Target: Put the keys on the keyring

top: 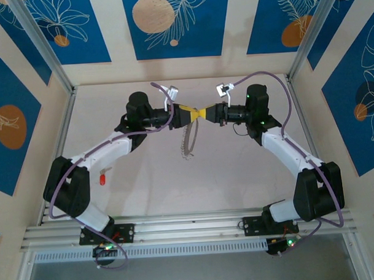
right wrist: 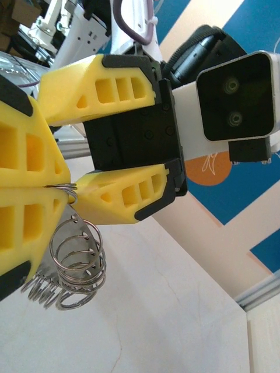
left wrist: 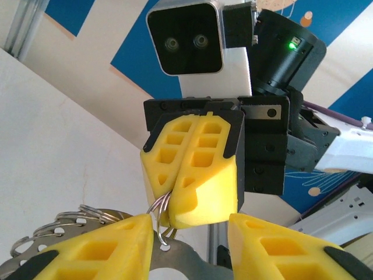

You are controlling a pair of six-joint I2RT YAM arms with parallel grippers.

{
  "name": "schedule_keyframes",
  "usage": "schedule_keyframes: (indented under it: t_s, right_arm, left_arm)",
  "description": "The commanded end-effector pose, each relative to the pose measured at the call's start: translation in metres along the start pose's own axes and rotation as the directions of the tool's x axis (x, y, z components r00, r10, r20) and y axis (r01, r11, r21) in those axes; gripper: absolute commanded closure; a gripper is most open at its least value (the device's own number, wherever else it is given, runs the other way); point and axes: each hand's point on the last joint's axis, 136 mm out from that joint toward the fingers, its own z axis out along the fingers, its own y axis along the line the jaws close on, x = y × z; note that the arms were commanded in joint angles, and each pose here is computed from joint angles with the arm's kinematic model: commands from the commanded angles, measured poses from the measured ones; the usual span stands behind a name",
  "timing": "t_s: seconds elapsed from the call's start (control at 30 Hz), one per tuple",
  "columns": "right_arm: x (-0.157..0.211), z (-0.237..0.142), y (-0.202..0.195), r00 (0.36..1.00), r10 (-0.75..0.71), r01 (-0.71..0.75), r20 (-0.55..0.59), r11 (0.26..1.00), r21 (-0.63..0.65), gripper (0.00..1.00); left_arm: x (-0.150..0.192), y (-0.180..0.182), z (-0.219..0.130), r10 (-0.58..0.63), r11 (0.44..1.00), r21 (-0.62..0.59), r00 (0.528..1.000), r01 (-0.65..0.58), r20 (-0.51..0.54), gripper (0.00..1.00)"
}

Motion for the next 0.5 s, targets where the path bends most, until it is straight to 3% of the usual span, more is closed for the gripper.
schedule_keyframes:
  t_s: [0.0,0.47]
  right_arm:
    - [-0.0024,-0.0003,0.0169,0.998,-0.041,0.036,-0.045,0.995,-0.093,1.00]
    - [-0.0003,0.0056,0.0170,0.997,-0.027,0.019,-0.074,0.993,-0.116,1.00]
  left_arm:
    - [-0.0042,-0.0107,0.0032,0.058,0.996,0.073,0.998,-0.057,-0.015,0.64]
    - [-0.0087,-0.0053,0.0107,0.052,0.995,0.083,0.999,-0.051,-0.008,0.91]
